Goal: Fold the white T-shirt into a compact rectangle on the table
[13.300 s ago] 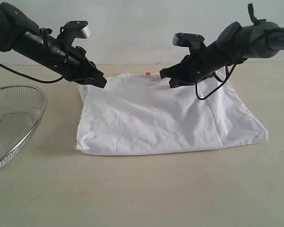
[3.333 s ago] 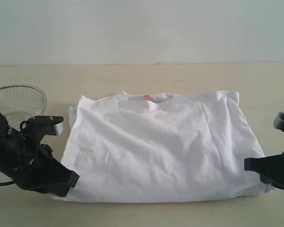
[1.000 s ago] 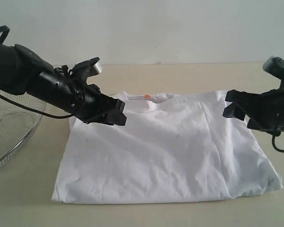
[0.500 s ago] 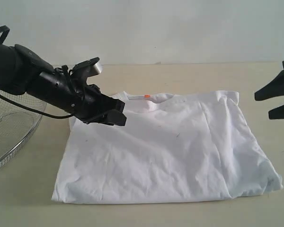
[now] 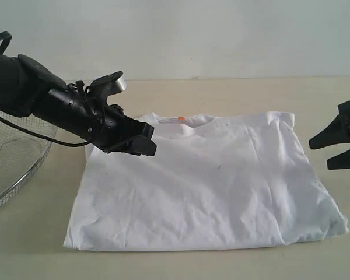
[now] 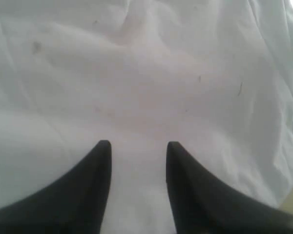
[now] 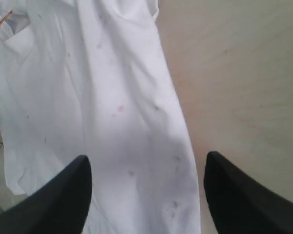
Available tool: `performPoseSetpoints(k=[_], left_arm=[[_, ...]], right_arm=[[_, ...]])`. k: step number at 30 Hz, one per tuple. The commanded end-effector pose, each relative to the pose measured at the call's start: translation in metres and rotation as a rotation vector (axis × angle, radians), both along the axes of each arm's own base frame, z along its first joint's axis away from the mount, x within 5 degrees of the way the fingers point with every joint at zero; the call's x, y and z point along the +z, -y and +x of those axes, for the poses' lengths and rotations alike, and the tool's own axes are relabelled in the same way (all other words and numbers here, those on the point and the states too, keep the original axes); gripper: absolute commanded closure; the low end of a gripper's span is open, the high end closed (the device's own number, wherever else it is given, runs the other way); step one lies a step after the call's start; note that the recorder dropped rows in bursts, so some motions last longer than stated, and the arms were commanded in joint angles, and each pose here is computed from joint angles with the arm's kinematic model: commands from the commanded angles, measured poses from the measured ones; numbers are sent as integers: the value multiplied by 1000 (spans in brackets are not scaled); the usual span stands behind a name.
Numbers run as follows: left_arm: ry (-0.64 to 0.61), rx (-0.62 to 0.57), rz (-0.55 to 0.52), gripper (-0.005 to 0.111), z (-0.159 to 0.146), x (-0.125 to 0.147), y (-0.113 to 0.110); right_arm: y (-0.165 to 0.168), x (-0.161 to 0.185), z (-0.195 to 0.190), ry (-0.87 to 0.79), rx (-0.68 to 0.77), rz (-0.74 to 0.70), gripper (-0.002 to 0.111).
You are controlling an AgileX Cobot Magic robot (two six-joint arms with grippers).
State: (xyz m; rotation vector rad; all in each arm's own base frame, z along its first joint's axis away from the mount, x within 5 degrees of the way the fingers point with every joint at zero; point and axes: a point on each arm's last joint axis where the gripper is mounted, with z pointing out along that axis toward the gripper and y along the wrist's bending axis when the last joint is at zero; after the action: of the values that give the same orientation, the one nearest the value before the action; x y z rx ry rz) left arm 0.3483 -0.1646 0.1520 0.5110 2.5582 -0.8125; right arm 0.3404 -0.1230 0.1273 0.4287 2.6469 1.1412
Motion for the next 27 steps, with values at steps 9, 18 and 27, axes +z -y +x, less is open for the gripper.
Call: performPoseSetpoints(k=[9,18,27], left_arm=[[13,-13,2,70,1,2,2],[9,-18,-1,70,0,2,2],[8,-19,-2,70,0,3,2]], right_arm=[[-1,-29,-1,-75,27,28,49],[-34,-40,7,-118,137,-38,49],[-49,-49,11,-142,165,-42,53]])
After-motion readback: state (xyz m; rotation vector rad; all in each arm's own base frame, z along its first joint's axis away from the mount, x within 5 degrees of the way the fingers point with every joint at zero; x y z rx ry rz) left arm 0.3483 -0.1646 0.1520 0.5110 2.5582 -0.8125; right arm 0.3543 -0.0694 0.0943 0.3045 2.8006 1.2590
